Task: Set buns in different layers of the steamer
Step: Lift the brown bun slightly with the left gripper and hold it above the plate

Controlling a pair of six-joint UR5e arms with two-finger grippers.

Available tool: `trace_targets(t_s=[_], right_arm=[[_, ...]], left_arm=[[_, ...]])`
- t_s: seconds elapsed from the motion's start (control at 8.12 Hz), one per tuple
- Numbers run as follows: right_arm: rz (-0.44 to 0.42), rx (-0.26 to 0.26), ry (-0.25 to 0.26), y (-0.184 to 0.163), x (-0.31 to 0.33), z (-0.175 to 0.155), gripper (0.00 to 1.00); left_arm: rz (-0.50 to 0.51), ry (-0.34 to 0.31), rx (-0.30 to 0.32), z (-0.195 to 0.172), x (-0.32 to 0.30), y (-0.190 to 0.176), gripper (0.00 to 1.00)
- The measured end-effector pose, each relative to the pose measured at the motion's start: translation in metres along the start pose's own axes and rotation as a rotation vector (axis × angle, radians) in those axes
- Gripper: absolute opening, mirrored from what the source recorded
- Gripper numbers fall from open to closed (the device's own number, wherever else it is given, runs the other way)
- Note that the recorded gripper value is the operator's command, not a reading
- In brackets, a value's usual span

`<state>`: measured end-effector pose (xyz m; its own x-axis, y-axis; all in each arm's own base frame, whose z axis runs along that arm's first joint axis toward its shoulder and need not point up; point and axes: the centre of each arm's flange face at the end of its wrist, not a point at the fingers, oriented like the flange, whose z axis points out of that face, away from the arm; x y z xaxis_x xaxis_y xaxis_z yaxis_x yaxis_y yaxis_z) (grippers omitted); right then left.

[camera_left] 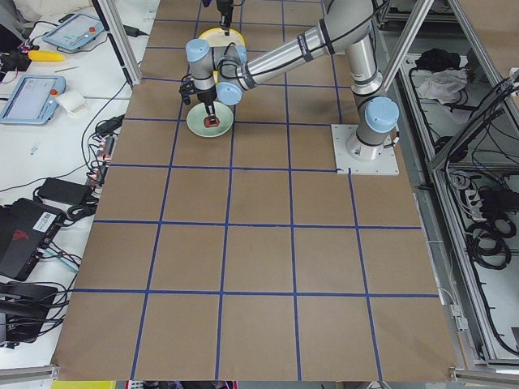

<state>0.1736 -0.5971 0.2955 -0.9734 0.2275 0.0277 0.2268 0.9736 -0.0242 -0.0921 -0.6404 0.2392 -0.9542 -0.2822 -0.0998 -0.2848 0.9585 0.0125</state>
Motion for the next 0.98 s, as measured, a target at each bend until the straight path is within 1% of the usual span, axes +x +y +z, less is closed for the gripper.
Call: trace_targets(t_s=[0.37, 0.98], right_arm=[[-0.035, 0.004, 0.029, -0.0017, 0.0049, 0.0021, 0.00], [-0.042, 0.000, 0.017, -0.0019, 0.0044, 0.0061, 0.00]], left_arm=[[0.001, 0.002, 0.002, -0.0003, 0.0002, -0.0004, 0.00], [0.003, 0.010, -0.002, 0.0014, 0.0010, 0.0007, 0.00]])
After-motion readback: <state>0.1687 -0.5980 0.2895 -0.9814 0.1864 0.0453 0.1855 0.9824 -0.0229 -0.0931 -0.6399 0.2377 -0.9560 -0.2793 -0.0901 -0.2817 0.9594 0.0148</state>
